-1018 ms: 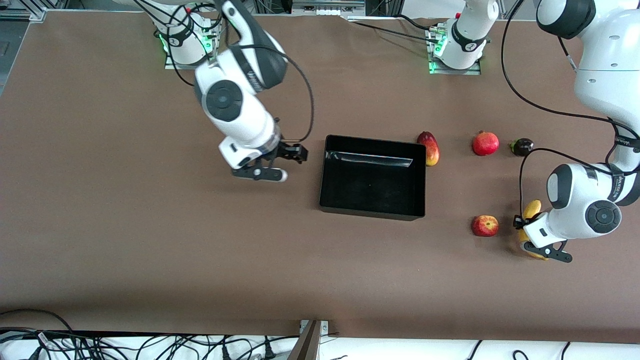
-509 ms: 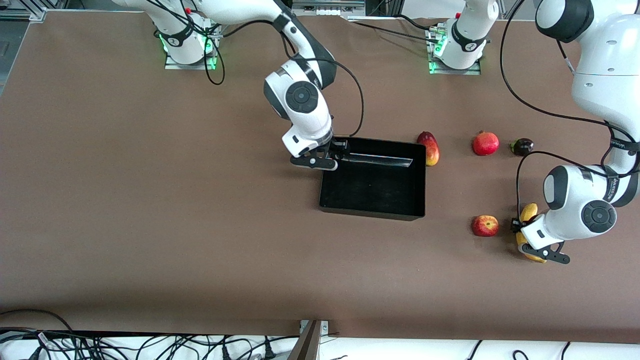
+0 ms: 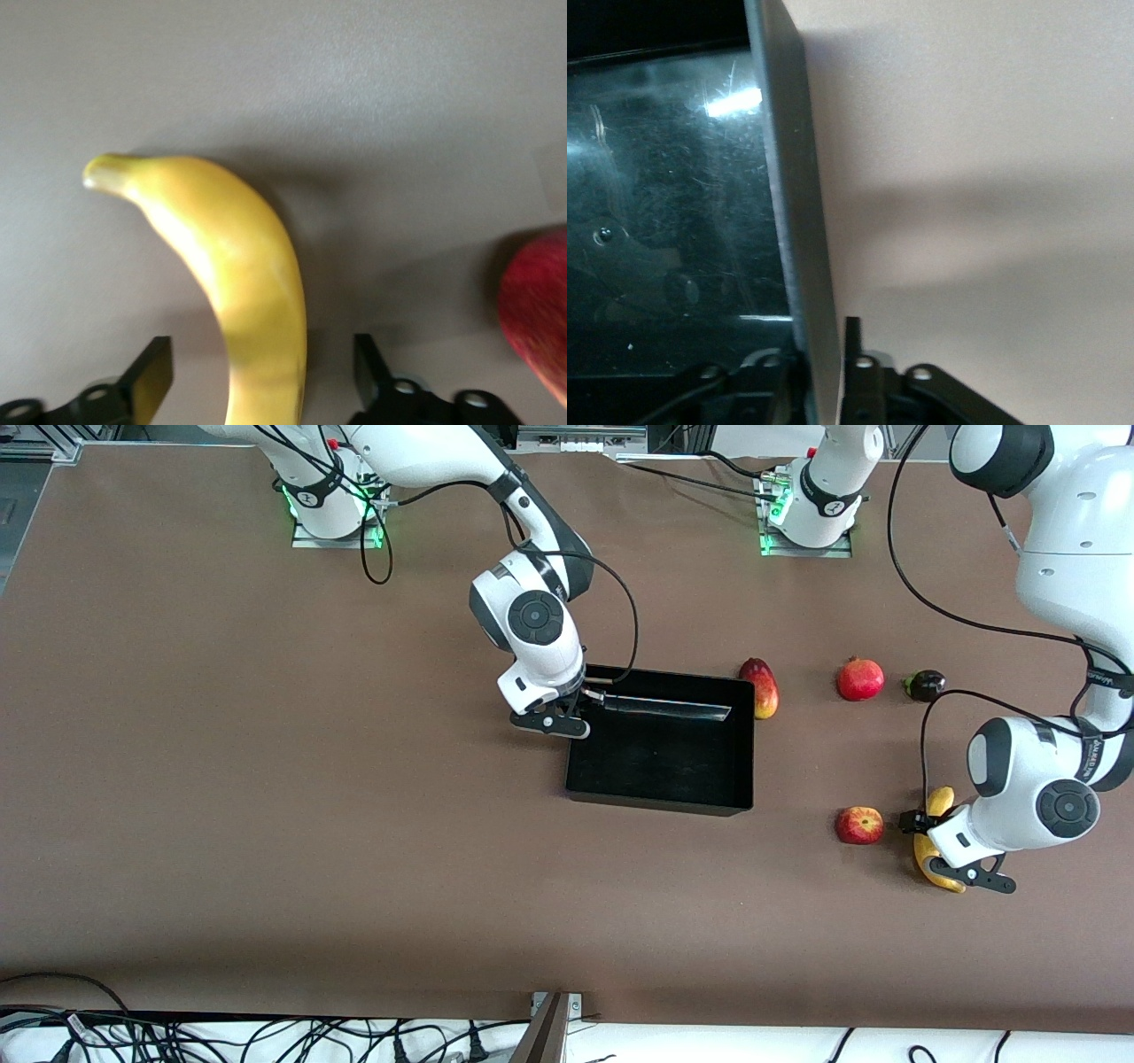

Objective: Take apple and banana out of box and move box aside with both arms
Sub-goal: 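Lower the banana beside the apple while the right gripper grasps the box rim, then drag the box across the table with the right gripper while the left gripper withdraws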

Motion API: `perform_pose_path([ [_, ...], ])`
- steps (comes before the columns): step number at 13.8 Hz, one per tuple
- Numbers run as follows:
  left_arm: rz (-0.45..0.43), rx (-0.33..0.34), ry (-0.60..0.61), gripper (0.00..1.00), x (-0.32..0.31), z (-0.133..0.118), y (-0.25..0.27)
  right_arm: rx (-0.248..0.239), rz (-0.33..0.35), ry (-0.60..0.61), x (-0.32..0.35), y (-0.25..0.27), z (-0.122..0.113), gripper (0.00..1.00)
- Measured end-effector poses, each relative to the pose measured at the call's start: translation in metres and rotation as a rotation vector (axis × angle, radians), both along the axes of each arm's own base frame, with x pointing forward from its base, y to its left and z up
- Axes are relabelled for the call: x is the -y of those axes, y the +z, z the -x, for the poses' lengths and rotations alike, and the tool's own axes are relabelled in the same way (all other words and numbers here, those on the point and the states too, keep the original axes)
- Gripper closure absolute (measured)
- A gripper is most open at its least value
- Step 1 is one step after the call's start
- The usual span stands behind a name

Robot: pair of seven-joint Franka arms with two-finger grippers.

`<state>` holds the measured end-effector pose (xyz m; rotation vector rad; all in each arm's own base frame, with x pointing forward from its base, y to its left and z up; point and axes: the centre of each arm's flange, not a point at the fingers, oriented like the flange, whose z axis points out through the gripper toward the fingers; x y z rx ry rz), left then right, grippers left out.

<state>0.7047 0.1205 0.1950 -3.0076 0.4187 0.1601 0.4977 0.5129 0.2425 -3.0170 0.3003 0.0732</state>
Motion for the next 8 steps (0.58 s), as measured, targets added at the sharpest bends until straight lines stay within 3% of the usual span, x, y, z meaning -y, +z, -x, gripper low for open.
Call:
perform_pose_path([
  [1,-0.010,-0.024,0.004,0.00,0.000,0.001,0.018,-0.001,0.001,0.004,0.002,0.001,-0.001,0.95],
  [5,0.049,-0.051,0.067,0.00,0.025,0.009,0.128,-0.020,0.018,-0.032,0.021,0.007,-0.018,0.95],
  [8,0.097,-0.068,0.139,0.00,0.060,0.030,0.214,-0.053,0.038,-0.056,0.043,0.033,-0.032,0.95],
])
